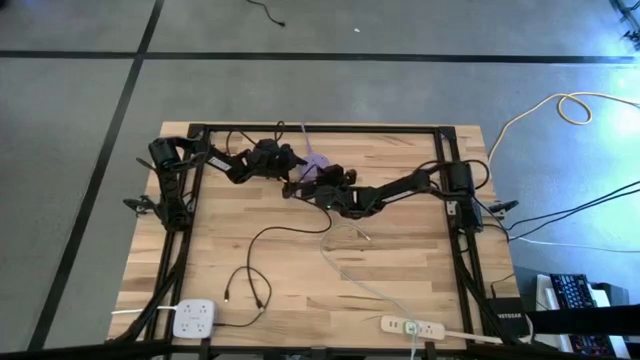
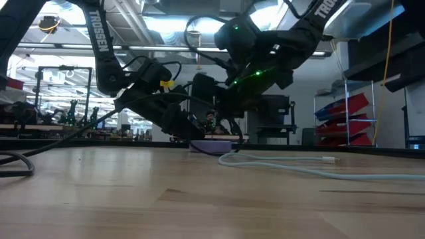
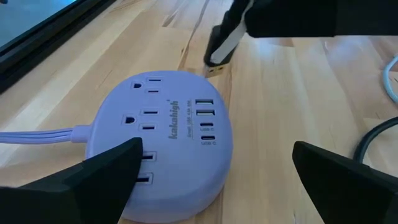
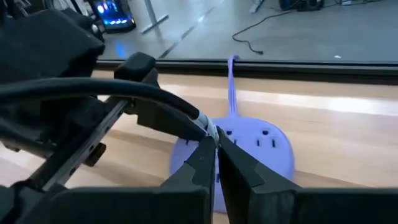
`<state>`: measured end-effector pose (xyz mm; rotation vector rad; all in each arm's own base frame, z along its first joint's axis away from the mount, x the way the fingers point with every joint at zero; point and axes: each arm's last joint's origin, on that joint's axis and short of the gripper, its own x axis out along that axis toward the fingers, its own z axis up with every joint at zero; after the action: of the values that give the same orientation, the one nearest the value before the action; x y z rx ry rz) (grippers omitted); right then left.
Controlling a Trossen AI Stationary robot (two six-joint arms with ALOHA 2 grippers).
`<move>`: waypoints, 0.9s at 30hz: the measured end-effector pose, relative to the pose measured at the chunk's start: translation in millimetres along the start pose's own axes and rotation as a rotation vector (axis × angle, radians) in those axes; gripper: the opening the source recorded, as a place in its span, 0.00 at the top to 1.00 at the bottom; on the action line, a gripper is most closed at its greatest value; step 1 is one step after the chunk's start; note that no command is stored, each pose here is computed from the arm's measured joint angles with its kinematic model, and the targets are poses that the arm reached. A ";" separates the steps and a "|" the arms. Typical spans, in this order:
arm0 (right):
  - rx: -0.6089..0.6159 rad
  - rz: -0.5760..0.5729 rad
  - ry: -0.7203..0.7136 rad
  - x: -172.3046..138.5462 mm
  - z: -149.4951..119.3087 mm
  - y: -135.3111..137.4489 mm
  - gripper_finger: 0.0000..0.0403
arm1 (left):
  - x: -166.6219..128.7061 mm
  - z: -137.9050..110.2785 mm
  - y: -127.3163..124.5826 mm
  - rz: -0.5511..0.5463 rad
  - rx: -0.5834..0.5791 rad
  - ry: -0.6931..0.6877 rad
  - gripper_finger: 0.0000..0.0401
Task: Insert USB
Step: Insert the black usb cable into the purple outlet extension
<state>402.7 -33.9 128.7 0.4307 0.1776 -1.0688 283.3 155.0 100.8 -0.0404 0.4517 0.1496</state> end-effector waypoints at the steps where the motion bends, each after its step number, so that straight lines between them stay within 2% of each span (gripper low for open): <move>1: -0.009 -0.011 -0.001 0.1 -0.9 -0.8 1.00 | 0.0 0.0 0.0 0.000 0.002 0.000 0.00; 9: 0.129 -0.022 -0.001 -0.1 -1.0 5.2 1.00 | 0.0 -0.1 0.0 0.000 0.006 0.001 0.00; 15: 0.147 -0.099 -0.043 -0.8 -6.1 9.4 1.00 | 0.0 -0.2 0.0 0.001 0.009 0.002 0.00; 19: 0.186 -0.091 -0.047 4.3 -8.8 16.4 1.00 | 0.0 -0.6 0.0 0.001 0.025 0.006 0.00; 25: 0.226 -0.122 -0.060 5.5 -13.2 12.3 1.00 | -0.8 -0.4 0.7 0.016 0.028 0.015 0.00; 27: 0.248 -0.124 -0.062 6.0 -14.6 11.9 1.00 | -0.8 -1.5 0.6 0.018 0.067 0.027 0.00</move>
<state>416.9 -27.7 116.5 0.6148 0.0161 -1.2305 281.9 155.4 99.8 0.0273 0.4840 0.1515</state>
